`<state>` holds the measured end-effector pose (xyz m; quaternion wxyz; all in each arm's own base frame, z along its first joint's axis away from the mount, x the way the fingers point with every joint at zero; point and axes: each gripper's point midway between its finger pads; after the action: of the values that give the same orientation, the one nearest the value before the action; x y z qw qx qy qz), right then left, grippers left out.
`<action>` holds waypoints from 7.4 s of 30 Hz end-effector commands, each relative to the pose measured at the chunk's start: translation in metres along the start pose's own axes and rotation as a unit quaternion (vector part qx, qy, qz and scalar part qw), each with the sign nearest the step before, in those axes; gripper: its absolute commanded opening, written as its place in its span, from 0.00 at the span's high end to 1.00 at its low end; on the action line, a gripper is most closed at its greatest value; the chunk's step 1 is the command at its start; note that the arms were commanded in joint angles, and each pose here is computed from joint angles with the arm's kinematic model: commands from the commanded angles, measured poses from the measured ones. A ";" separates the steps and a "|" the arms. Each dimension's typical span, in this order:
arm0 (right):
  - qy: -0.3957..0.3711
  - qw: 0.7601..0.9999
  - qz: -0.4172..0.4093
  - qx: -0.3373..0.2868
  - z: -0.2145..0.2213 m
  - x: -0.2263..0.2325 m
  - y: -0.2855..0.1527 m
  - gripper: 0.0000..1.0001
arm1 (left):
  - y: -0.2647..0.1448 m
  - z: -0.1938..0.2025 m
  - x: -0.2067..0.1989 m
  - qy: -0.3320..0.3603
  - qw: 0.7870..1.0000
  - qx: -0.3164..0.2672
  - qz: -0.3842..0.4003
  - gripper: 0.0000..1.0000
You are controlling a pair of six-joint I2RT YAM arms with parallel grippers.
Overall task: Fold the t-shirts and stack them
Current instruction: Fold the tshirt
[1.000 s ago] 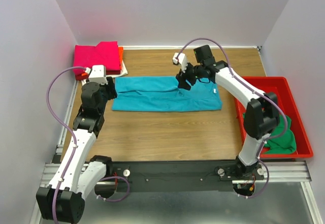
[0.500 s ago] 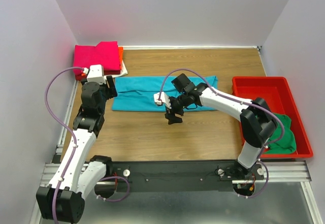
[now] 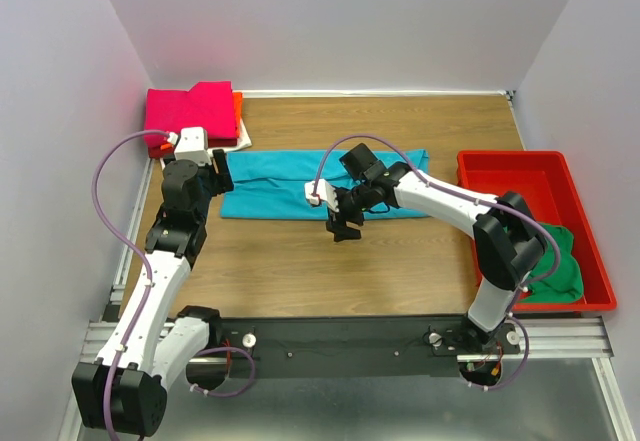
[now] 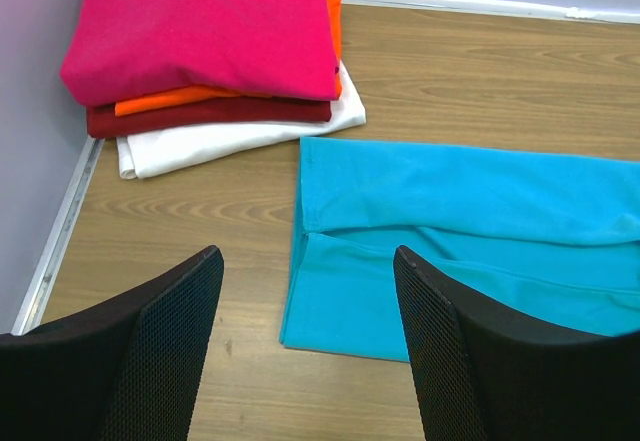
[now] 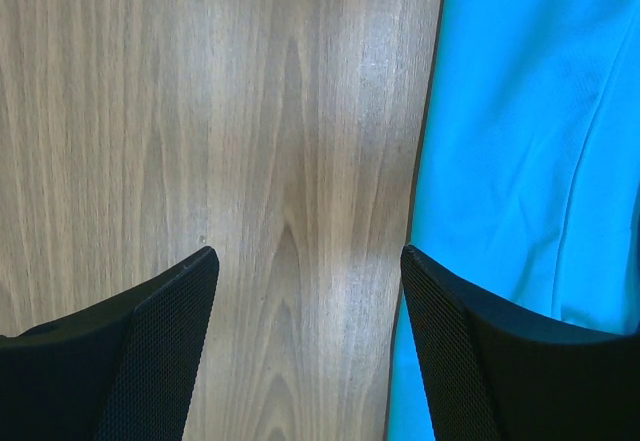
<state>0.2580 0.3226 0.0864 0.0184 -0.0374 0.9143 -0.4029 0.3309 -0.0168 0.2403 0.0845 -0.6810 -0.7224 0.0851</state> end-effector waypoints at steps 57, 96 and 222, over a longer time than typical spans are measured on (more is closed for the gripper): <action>-0.046 0.985 0.080 0.143 0.004 0.000 0.092 0.99 | -0.018 -0.033 0.010 -0.008 0.998 -0.058 -0.019 0.23; 0.287 0.916 0.247 -0.133 0.109 -0.034 -0.198 0.26 | 0.093 0.078 -0.286 0.038 0.860 0.242 0.449 0.35; 0.662 0.673 0.313 -0.103 0.203 -0.276 -0.093 0.68 | -0.021 -0.050 -0.064 0.048 0.978 -0.128 0.159 0.08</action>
<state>0.5559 0.1750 0.0352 -0.4848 0.5230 0.6911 -0.1175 0.3286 -0.0591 0.2827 0.0339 -0.7560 -0.6535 -0.0137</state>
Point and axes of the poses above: each gripper's point midway between its finger pads, its own y axis out along the fingers, its own x axis along the line the jaws close on, z = x × y, and after that the axes turned 3 degrees about y, right-handed
